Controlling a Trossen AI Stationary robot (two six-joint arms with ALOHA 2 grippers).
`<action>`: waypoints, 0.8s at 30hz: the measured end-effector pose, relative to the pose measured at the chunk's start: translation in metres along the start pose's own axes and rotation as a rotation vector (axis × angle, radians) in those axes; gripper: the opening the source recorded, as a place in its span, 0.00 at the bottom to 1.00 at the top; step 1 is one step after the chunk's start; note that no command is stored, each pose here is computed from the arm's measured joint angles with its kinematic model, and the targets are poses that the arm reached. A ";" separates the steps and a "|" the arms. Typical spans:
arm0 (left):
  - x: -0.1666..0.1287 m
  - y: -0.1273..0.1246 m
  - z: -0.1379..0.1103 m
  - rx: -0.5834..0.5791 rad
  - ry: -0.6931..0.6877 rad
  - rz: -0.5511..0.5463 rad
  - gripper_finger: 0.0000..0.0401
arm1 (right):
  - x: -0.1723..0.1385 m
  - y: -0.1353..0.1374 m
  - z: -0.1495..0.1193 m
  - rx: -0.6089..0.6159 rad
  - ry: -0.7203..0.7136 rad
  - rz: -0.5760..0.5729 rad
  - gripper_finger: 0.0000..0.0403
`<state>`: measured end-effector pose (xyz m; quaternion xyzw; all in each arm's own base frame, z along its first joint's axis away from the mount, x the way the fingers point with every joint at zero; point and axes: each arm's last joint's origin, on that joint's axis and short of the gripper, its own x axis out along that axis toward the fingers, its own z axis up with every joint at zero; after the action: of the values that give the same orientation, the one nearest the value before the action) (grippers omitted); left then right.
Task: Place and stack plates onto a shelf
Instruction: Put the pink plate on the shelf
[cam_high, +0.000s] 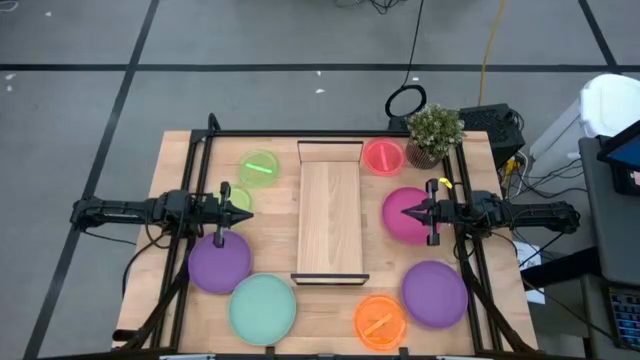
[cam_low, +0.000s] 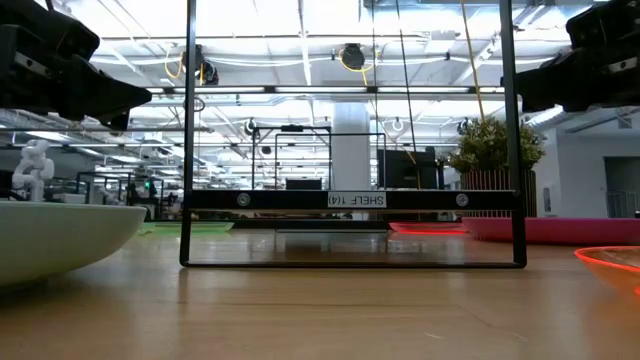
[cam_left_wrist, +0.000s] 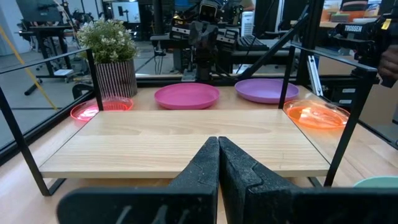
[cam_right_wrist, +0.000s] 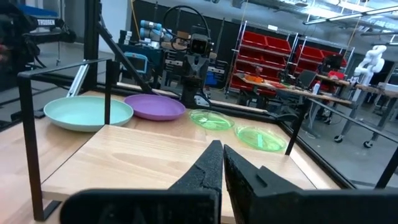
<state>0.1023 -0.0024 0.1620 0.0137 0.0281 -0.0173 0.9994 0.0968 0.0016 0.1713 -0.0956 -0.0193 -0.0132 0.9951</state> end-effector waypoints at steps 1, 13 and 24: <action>0.000 0.000 0.000 -0.003 0.000 0.000 0.01 | 0.000 0.000 0.001 0.001 -0.005 -0.001 0.00; 0.000 0.000 0.005 0.027 -0.053 0.005 0.01 | 0.004 -0.007 0.037 0.186 0.055 0.010 0.00; 0.000 0.000 0.006 0.023 -0.065 0.005 0.01 | 0.025 -0.022 0.121 0.142 0.090 0.022 0.00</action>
<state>0.1025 -0.0024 0.1683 0.0245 -0.0049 -0.0156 0.9996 0.1172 0.0027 0.2952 -0.0244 0.0256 -0.0053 0.9994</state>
